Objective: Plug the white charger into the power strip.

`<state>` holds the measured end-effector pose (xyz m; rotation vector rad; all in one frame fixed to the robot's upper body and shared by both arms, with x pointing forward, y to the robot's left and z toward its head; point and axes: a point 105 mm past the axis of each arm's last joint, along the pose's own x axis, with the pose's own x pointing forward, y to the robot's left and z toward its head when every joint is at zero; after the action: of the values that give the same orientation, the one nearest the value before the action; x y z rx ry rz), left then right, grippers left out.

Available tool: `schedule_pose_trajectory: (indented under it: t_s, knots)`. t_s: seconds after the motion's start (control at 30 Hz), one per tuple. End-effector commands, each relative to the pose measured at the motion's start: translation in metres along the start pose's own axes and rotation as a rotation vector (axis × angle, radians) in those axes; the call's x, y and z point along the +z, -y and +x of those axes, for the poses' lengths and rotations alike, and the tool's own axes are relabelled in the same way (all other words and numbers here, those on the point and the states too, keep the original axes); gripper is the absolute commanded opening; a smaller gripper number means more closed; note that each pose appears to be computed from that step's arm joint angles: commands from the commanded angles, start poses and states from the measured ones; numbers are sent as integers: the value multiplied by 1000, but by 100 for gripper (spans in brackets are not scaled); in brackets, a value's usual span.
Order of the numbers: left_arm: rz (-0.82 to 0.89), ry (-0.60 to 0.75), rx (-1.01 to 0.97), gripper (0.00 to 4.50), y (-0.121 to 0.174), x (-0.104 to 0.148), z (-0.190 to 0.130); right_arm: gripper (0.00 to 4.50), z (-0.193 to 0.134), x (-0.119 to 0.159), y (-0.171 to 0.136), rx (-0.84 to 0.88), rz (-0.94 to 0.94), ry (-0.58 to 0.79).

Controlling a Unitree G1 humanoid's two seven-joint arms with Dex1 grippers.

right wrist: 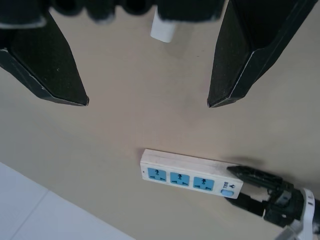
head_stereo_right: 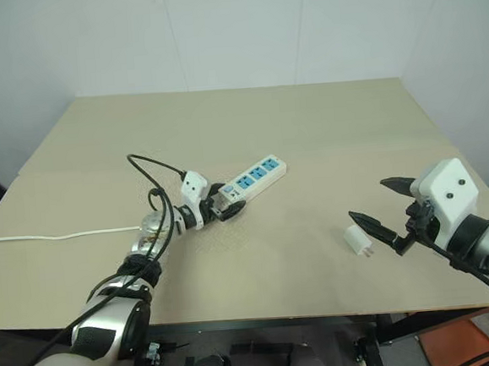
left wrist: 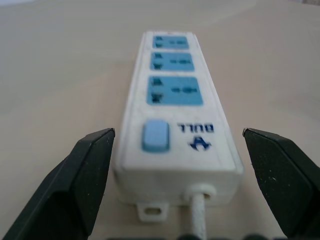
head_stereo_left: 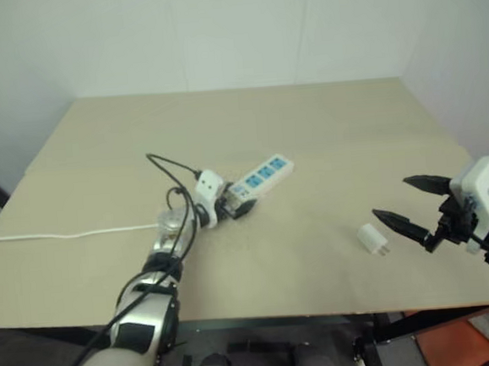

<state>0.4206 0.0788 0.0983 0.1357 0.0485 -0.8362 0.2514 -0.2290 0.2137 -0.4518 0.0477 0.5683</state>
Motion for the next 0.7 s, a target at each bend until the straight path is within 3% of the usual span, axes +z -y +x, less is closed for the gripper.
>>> schedule_pose_trajectory:
  t_s: [0.03, 0.2, 0.37, 0.7]
  knots:
    - [30, 4, 21, 448, -3, 7, 6, 450, -1, 13, 0, -6, -46, 26]
    - [8, -44, -8, 448, 5, -4, 11, 450, -1, 16, -1, 0, -52, 28]
    - [-21, -30, -38, 331, 12, -5, 13, 450, -1, 18, -2, 6, -54, 22]
    - [7, 60, -206, 327, 16, 12, -3, 450, 0, 15, -4, 9, -45, 6]
